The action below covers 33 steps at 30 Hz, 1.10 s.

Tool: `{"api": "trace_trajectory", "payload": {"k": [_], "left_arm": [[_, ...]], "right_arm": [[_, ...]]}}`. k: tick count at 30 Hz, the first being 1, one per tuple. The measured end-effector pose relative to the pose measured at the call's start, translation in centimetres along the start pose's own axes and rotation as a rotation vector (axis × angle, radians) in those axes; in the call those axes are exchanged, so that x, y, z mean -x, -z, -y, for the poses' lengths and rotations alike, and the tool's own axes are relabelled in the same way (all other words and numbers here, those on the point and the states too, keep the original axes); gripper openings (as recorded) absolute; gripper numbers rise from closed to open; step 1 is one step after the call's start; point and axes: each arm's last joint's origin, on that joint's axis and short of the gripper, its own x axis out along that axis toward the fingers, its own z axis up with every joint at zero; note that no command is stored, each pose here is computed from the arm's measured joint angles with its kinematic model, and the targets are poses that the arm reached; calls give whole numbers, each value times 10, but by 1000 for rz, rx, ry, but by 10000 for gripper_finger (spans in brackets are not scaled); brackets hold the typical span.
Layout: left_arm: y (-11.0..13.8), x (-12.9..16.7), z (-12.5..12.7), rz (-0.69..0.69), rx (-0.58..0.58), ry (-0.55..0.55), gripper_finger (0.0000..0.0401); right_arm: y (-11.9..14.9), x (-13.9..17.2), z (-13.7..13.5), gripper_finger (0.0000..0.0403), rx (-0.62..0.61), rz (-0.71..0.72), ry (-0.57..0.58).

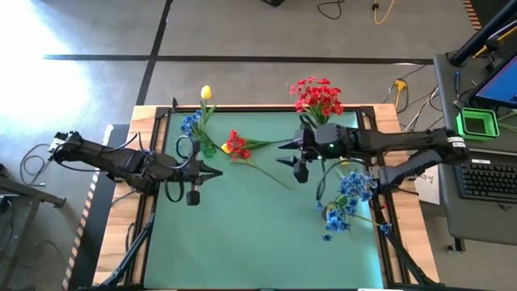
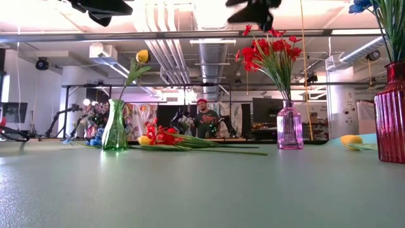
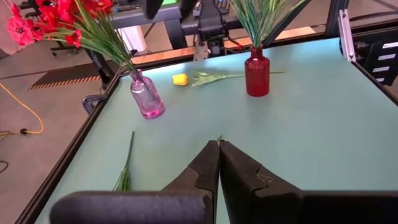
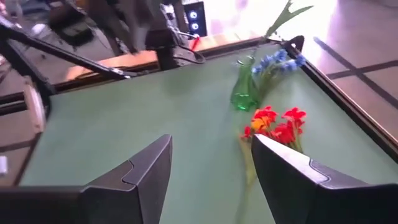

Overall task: Sort flowers into vase by color
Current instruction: Put the left yellow tulip into the green vase

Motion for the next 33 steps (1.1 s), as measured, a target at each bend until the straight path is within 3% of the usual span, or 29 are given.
{"api": "trace_trajectory", "payload": {"k": [9, 33], "left_arm": [[0, 0, 0, 1, -1, 0, 0], [0, 0, 0, 2, -3, -1, 0]], "right_arm": [[28, -27, 9, 188, 39, -43, -20], [55, -34, 31, 127, 23, -87, 17]]}}
